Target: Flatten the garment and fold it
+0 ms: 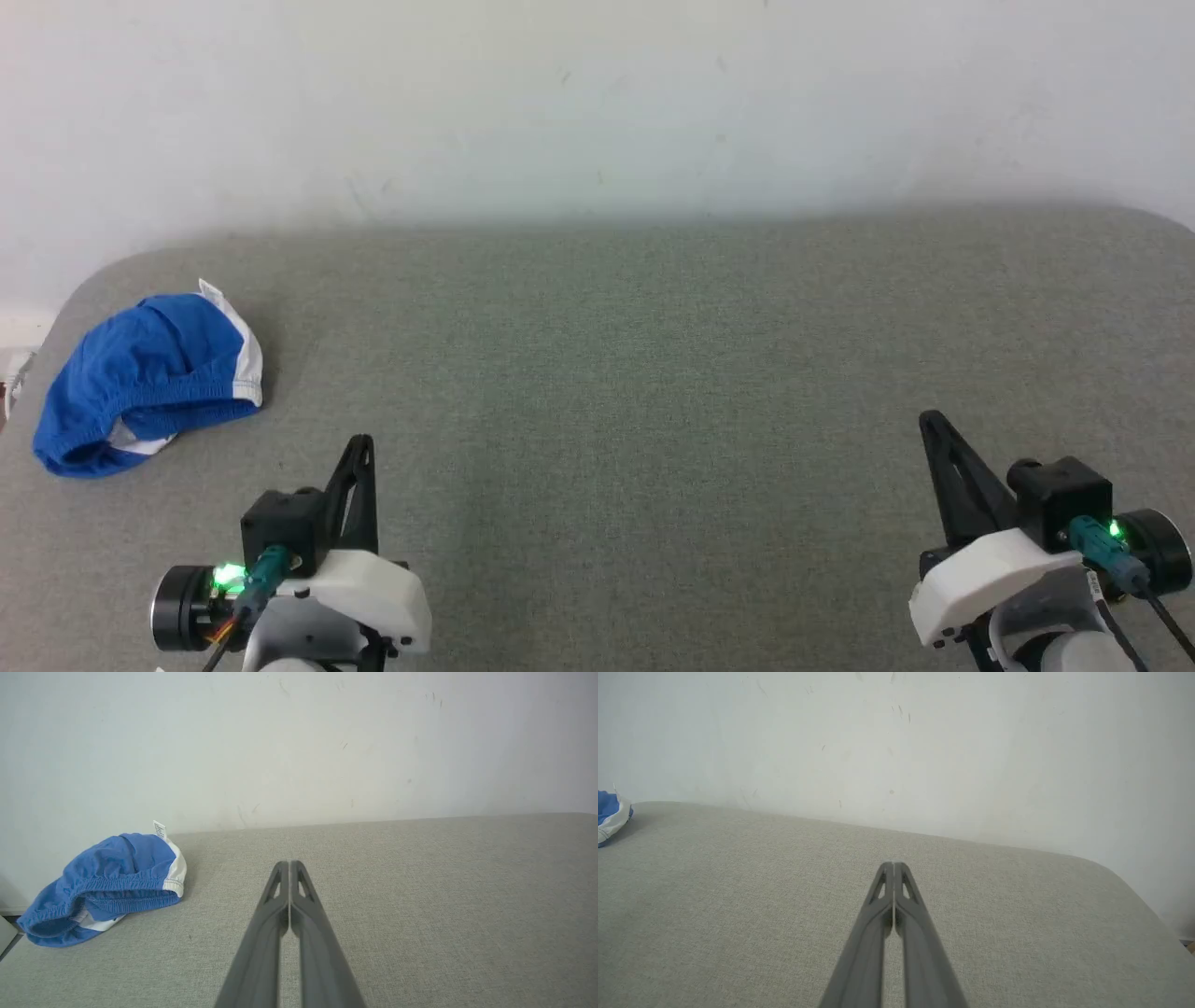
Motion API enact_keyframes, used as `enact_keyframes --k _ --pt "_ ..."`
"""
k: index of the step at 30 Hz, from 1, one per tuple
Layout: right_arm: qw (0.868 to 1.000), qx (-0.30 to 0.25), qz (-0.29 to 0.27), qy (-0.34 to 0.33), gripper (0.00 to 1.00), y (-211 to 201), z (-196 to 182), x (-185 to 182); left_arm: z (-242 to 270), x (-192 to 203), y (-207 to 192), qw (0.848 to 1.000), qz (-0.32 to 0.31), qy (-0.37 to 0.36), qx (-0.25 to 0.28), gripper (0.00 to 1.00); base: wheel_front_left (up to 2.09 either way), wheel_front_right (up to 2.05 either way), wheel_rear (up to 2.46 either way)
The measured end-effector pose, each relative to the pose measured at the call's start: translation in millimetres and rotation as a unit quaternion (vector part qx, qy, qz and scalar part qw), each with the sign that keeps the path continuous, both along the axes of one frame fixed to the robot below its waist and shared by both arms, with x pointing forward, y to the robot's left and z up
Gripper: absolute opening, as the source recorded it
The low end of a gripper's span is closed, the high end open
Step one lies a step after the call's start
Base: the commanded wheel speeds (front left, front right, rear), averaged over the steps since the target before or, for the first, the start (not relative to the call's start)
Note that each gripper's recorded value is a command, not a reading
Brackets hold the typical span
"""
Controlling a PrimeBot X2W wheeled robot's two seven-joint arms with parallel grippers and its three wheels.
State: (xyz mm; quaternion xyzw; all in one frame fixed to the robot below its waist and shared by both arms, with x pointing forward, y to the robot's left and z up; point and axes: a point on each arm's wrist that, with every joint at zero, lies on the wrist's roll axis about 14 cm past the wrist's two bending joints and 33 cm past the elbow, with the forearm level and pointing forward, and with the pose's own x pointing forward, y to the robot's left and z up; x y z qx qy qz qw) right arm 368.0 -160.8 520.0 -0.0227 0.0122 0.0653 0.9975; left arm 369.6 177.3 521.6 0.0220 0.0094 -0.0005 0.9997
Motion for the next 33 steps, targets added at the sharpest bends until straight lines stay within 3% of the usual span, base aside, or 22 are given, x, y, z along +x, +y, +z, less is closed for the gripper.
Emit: enact_keyframes --k 33 --pt "1.0 0.0 0.0 0.0 0.0 0.0 0.0 0.0 0.0 0.0 0.1 1.0 0.0 0.0 0.0 0.0 0.0 0.0 0.0"
